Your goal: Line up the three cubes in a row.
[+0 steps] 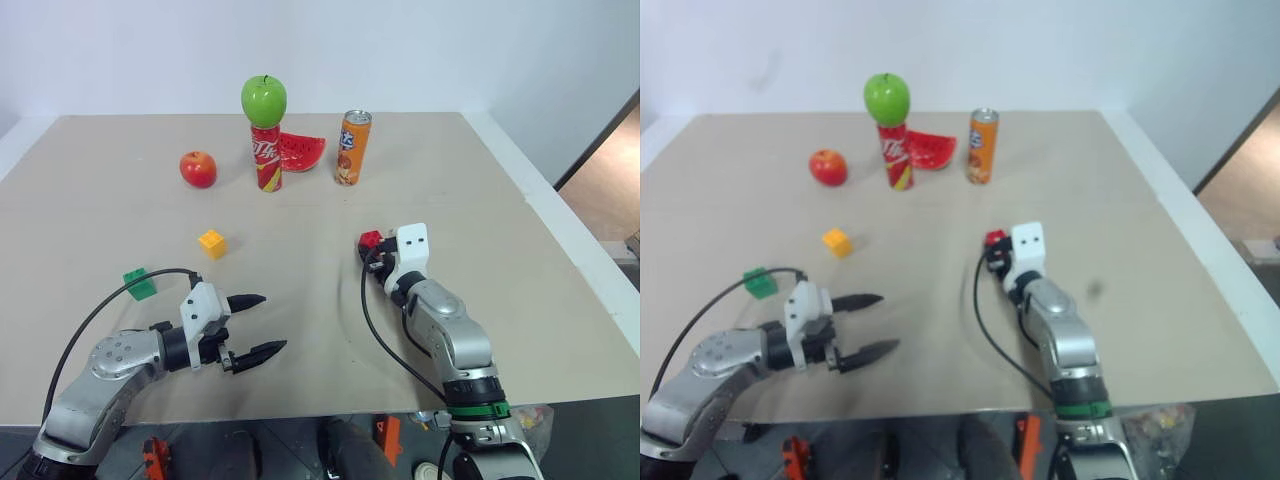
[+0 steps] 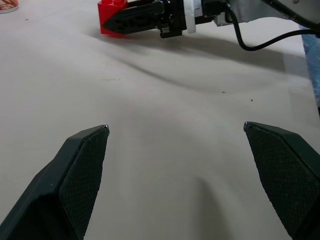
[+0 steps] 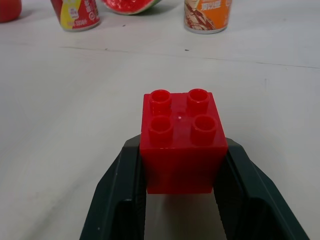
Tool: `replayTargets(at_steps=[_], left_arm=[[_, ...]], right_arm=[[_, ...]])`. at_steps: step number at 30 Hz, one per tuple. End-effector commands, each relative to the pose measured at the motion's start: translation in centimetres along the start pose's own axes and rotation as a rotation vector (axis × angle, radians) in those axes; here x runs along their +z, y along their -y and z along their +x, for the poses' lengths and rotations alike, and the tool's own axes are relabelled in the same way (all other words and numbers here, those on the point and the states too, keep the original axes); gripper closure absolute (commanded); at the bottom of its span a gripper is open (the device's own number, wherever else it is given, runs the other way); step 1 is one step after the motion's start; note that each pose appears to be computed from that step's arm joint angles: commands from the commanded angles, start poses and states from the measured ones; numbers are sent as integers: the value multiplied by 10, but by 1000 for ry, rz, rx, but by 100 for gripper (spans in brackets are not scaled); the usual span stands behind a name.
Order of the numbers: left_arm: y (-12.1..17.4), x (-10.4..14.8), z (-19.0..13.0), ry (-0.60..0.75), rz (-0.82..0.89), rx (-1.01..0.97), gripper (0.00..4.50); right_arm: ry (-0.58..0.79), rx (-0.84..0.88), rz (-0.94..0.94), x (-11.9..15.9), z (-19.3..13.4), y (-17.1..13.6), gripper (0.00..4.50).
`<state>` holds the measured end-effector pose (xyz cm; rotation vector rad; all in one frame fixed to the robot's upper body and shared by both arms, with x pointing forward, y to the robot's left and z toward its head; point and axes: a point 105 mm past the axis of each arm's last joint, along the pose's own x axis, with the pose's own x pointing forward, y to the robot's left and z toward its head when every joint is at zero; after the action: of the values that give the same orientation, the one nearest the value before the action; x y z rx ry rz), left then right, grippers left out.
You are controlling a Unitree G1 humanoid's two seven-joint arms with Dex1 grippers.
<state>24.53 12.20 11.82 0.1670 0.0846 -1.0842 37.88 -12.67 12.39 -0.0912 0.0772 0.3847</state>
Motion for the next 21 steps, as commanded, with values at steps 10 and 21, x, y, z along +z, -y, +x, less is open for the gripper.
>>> replayTargets(at_steps=[10, 21], left_arm=[[0, -1, -28, -19, 1, 80, 0], [7, -1, -35, -22, -12, 142, 0]], right_arm=[[-46, 1129, -453, 36, -25, -74, 324], [-94, 1224, -427, 19, -5, -78, 324]])
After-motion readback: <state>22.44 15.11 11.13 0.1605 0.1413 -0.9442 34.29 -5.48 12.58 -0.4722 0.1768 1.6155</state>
